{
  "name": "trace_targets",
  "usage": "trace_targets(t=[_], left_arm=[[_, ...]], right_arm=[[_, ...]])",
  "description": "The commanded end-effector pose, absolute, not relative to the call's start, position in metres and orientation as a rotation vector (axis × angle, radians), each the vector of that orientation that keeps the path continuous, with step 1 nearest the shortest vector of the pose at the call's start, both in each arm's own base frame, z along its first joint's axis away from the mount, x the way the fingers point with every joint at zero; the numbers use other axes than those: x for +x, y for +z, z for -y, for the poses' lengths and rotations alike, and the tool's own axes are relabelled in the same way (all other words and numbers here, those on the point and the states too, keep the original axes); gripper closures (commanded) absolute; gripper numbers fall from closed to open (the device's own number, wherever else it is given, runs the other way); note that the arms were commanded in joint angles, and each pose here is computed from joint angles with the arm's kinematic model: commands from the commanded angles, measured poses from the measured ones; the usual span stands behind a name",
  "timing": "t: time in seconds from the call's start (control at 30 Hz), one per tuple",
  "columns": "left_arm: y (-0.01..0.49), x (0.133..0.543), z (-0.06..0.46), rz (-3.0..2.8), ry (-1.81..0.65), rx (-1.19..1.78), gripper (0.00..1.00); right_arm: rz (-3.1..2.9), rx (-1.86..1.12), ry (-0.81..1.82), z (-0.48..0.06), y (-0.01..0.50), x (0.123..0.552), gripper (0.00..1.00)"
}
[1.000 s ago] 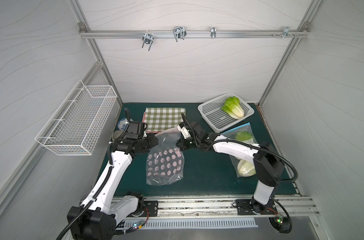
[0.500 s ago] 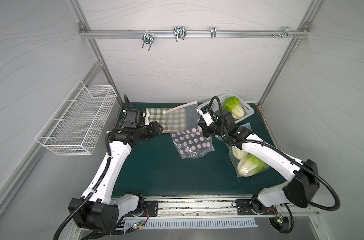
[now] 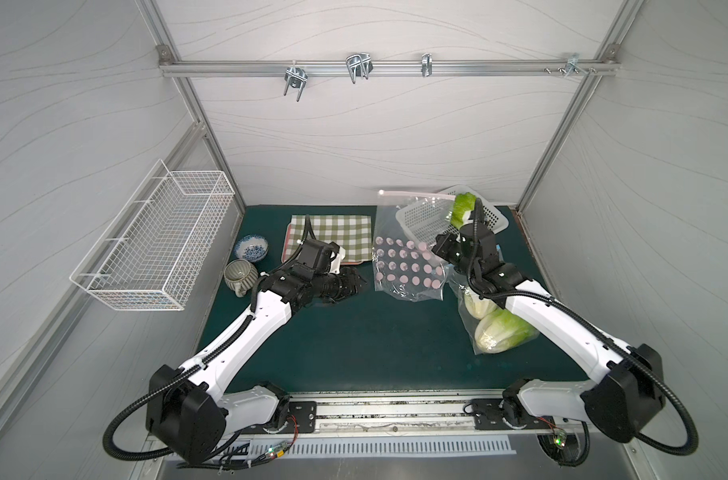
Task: Put the chinese cabbages into a zipper bag and zip it
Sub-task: Place the zipper food storage bag at the center of the board, then pick up the zipper food storage bag at the center of the board.
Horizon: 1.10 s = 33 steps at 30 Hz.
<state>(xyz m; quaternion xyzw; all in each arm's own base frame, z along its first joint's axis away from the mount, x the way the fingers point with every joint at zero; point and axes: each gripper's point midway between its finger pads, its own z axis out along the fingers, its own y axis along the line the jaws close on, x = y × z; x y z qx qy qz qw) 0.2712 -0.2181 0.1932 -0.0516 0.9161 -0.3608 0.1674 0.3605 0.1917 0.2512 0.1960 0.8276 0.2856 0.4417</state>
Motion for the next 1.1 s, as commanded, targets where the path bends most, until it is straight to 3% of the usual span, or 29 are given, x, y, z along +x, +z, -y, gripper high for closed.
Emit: trace_targets(t=[0.0, 0.13, 0.3, 0.43, 0.63, 0.87, 1.07], left_arm=[[0.175, 0.278, 0.230, -2.628, -1.023, -0.158, 0.40], [0.148, 0.276, 0.232, -2.693, -0.990, -0.187, 0.40], [0.137, 0.279, 0.228, -2.719, -0.928, -0.183, 0.41], [0.138, 0.284, 0.234, -2.717, -0.949, -0.161, 0.41], [0.134, 0.284, 0.236, -2.732, -0.948, -0.127, 0.41], [0.124, 0.280, 0.239, -2.782, -0.948, -0.093, 0.42], [0.117, 0.277, 0.236, -2.801, -0.925, -0.090, 0.42]], right_arm=[[-2.103, 0.827, 0.642, -0.162, 0.202, 0.342, 1.00], [-2.260, 0.672, 0.664, -0.186, 0.184, 0.318, 0.97], [-2.411, 0.309, 0.643, -0.197, 0.187, 0.284, 0.64], [-2.457, 0.120, 0.579, -0.171, 0.196, 0.283, 0.49], [-2.466, 0.031, 0.660, -0.130, 0.214, 0.331, 0.36], [-2.554, -0.027, 0.737, -0.145, 0.187, 0.403, 0.25], [-2.621, -0.125, 0.621, -0.154, 0.166, 0.453, 0.25]])
